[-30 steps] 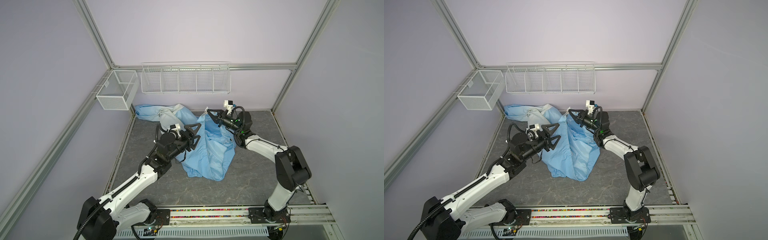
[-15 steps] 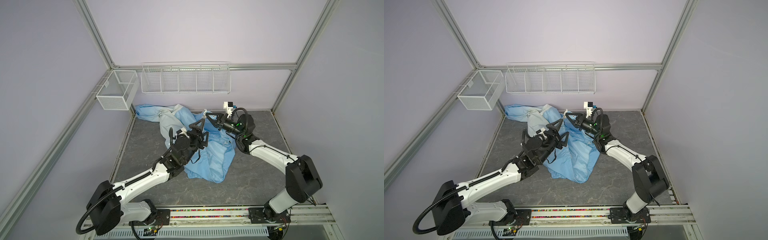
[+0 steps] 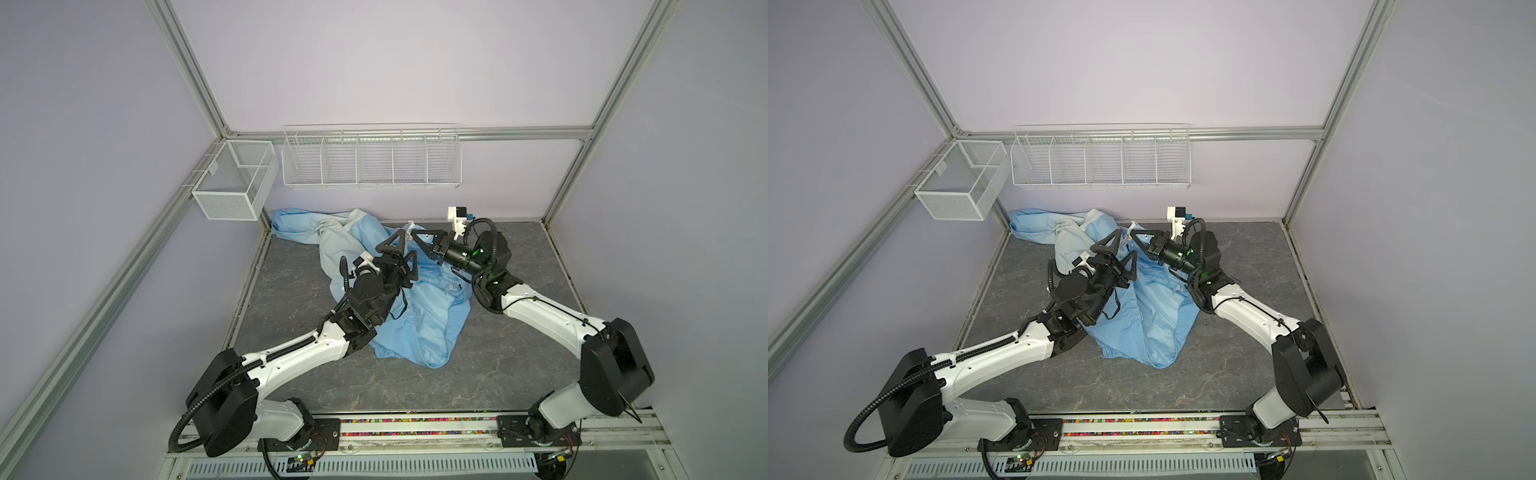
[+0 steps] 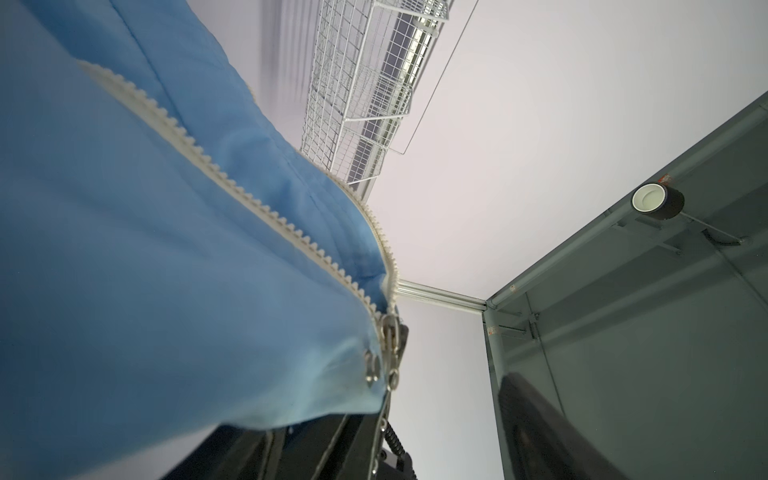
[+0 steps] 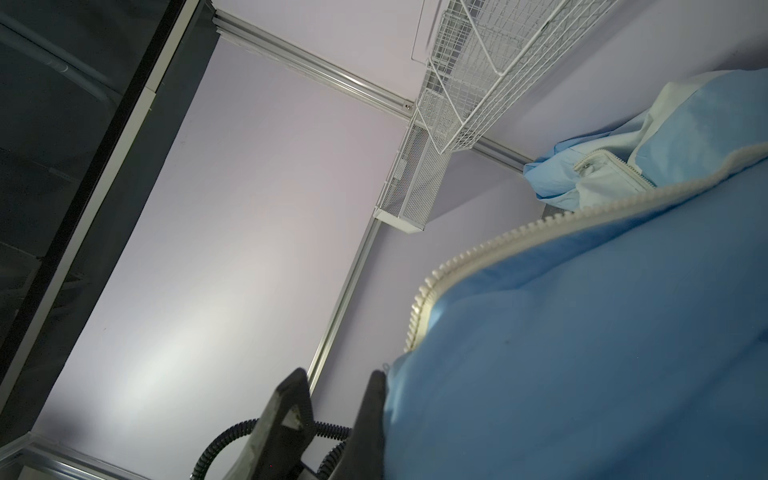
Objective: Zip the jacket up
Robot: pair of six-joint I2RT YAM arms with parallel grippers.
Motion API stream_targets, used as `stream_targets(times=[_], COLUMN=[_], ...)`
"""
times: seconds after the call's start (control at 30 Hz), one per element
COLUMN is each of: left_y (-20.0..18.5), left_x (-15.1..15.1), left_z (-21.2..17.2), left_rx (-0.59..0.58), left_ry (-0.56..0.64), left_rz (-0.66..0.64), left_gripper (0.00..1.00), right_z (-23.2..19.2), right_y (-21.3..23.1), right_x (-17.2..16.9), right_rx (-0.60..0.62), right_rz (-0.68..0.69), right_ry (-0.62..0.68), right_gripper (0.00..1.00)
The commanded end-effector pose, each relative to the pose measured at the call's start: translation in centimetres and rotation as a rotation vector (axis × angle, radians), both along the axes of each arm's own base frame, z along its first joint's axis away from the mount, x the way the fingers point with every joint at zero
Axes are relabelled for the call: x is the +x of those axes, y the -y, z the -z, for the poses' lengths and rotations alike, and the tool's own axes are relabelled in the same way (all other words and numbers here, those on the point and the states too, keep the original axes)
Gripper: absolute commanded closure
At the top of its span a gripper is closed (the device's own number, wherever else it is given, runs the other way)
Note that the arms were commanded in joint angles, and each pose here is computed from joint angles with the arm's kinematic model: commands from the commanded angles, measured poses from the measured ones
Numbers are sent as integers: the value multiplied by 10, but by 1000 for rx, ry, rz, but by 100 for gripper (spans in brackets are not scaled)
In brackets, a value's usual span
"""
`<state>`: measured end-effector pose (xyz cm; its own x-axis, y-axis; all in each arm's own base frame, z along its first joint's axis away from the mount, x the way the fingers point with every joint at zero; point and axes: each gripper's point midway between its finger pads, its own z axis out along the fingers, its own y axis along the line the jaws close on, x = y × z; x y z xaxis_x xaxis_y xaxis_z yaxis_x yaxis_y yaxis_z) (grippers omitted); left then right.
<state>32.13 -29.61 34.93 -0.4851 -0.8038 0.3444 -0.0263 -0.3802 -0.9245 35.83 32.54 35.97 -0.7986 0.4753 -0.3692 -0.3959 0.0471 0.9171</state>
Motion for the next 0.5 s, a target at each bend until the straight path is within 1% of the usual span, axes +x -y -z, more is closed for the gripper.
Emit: stream_targets(times=[0.0, 0.1, 0.23, 0.37, 0.47], left_y=[-14, -22, -29, -23, -18], left_x=[-3, -4, -5, -3, -2], left_z=[4, 8, 5, 0, -3], left_rx=[31, 64, 58, 52, 44], left_ry=[-10, -22, -9, 4, 12], left_rz=[-55, -81, -104, -84, -72], left_gripper=[21, 22, 27, 28, 37], right_z=[-34, -35, -34, -32, -33], right_y=[7, 5, 2, -1, -1], right_x=[-14, -16, -19, -21, -22], right_rx=[52, 55, 55, 52, 54], right_rz=[13, 7, -1, -8, -10], right_ry=[101, 105, 104, 104, 106], right_gripper=[93, 93, 93, 93, 93])
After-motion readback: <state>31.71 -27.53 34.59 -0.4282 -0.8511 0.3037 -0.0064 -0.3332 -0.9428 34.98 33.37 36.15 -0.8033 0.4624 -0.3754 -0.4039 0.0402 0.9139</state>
